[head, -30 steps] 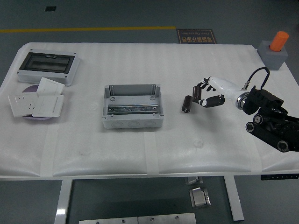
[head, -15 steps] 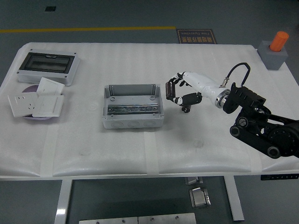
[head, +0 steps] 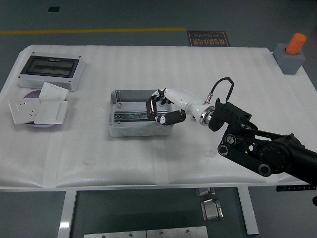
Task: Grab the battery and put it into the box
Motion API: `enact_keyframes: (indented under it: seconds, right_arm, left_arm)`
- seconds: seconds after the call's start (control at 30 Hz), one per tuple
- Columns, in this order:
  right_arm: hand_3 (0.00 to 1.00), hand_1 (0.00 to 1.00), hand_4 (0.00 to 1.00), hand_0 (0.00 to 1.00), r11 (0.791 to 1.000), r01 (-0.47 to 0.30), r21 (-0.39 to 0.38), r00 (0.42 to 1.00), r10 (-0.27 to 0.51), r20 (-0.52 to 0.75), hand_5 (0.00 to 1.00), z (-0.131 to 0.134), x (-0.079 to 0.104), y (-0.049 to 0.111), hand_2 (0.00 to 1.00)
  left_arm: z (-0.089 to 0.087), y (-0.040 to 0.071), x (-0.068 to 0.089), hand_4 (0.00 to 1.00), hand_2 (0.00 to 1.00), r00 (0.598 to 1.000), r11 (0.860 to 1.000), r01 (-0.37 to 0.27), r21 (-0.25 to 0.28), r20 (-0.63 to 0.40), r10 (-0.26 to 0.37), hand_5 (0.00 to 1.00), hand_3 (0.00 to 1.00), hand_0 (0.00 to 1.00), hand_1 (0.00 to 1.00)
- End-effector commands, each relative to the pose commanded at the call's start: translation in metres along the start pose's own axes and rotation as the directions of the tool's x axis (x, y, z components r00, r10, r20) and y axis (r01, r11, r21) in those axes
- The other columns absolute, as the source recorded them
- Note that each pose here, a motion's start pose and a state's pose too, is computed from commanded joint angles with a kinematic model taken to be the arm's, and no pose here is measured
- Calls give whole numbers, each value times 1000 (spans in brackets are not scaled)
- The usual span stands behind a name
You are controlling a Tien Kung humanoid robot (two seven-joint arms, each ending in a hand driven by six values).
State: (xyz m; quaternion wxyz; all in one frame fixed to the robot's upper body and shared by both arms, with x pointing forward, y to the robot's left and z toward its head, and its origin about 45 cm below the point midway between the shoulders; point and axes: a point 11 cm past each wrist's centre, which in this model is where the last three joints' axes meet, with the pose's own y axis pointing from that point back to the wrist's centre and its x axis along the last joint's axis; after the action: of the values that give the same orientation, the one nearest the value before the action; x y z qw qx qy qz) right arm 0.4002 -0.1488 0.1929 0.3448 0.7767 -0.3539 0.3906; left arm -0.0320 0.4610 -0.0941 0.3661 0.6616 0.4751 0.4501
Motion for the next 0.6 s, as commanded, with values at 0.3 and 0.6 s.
enact_keyframes:
  seconds: [0.3,0.6]
  right_arm:
    - [998,922,983,998,999,-4,-35,1000,4,-9,531,12,5,1,945]
    - [998,932,998,998,996,-19,-92,999,15,-46,563,37,22,9,954]
  left_arm:
    - [-1,0,-1,479,488,1000,1000,3,5,3,-3,171,527,618,633]
    - [1,0,-1,479,486,1000,1000,3,0,2,-3,174,526,619,634]
